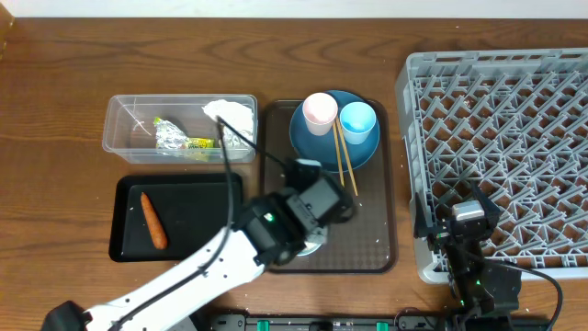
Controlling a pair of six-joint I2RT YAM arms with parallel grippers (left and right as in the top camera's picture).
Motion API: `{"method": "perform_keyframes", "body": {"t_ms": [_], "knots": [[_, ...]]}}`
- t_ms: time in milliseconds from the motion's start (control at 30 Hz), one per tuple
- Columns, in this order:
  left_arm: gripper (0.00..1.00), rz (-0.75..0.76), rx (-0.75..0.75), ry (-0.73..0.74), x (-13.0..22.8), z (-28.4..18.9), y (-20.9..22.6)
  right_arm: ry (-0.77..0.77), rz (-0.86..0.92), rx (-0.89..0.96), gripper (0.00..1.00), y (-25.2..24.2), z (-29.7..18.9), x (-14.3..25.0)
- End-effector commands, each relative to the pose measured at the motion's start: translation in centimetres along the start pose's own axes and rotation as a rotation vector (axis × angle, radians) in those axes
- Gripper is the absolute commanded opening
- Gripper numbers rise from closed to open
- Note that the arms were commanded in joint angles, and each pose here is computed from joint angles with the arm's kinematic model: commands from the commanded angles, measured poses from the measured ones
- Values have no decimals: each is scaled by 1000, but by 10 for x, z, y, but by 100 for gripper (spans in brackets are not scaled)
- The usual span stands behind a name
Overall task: Sort waste into correct bins and load items into the dishwasher rack
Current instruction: 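Reach the left gripper to the white rice bowl and grasp its rim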
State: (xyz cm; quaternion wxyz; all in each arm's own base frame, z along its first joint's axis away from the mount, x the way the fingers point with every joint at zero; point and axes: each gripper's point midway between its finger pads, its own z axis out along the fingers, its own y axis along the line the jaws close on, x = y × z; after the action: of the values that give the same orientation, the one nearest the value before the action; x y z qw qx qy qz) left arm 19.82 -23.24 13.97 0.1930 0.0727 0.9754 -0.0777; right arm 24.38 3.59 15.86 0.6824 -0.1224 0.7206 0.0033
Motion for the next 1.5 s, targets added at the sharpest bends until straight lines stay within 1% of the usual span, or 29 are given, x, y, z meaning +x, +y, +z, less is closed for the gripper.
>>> {"method": "perform_keyframes", "body": {"t_ms": [0, 167, 400, 433, 500, 667, 833, 933, 1000, 1033, 1067, 1300, 1333, 1433, 1467], "knots": [[55, 69, 20, 84, 26, 18, -17, 4, -7, 11, 99, -2, 0, 1], [55, 129, -3, 127, 44, 43, -34, 4, -7, 11, 99, -2, 0, 1], [54, 145, -93, 196, 62, 73, -28, 4, -7, 11, 99, -2, 0, 1], [51, 148, -103, 202, 63, 77, -27, 4, -7, 11, 99, -2, 0, 1], [49, 154, -129, 200, 63, 83, -24, 4, -7, 11, 99, -2, 0, 1], [48, 161, -159, 193, 64, 98, -22, 4, -7, 11, 99, -2, 0, 1], [46, 167, -184, 177, 61, 101, -19, 4, -7, 11, 99, -2, 0, 1], [39, 173, -215, 138, 54, 101, -14, 4, -7, 11, 99, -2, 0, 1], [32, 174, -219, 132, 53, 101, -13, 4, -7, 11, 99, -2, 0, 1], [30, 174, -220, 132, 53, 101, -13, 4, -7, 11, 99, -2, 0, 1], [29, 174, -220, 132, 53, 101, -13, 4, -7, 11, 99, -2, 0, 1], [28, 156, -222, 140, 57, 104, -11, 4, -7, 11, 99, -2, 0, 1], [27, 156, -222, 140, 58, 105, -10, 4, -7, 11, 99, -2, 0, 1], [20, 157, -223, 141, 60, 106, -9, 4, -7, 11, 99, -2, 0, 1], [19, 157, -223, 141, 59, 106, -9, 4, -7, 11, 99, -2, 0, 1]]}}
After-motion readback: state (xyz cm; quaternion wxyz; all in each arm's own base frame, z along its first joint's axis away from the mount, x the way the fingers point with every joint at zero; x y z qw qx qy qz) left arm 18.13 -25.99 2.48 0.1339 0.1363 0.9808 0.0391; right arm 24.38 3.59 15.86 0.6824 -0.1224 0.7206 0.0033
